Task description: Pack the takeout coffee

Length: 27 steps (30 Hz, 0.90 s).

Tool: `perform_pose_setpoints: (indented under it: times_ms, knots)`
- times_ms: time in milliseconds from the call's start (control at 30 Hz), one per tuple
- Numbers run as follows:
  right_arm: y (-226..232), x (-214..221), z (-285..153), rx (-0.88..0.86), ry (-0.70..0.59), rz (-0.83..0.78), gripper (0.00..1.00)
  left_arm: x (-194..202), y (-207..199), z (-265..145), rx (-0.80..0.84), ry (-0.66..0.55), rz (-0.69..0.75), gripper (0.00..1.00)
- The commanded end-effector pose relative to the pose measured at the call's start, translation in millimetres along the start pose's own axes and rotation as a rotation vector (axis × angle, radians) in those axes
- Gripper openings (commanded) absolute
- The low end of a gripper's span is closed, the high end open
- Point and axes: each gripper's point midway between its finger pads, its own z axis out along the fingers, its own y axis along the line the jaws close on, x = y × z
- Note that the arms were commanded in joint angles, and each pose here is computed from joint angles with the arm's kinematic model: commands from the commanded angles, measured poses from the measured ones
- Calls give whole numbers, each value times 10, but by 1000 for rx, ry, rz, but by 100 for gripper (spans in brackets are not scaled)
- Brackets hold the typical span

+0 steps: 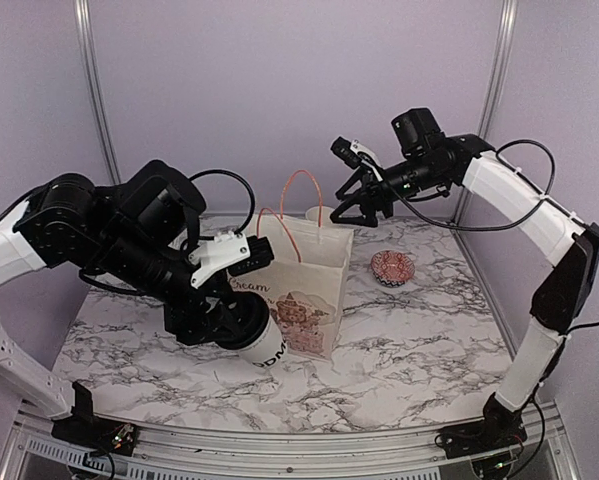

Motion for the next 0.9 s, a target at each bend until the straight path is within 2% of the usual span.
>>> perform_pose_setpoints:
  times_ms: [0,133,367,500,700,867]
  knots:
    - [243,-67,241,-90,37,15,82,141,141,-294,-98,-12,-68,64]
    - [264,-64,474,-97,72,15,70,298,236,-403,-162,1,-92,65]
    - [46,-86,547,-3,86,8,21,465,476,-807,-318,-45,-174,66]
    - [105,-168,482,-14,59,-40,5,435,686,-1059,-448,-101,-204,66]
    - [414,-265,342,-110,6,-135,2,205,890,-1468,-576,-200,-217,64]
    - [735,-281,220,-203,-38,-184,2,-80,879,-1555,-562,-243,-173,63]
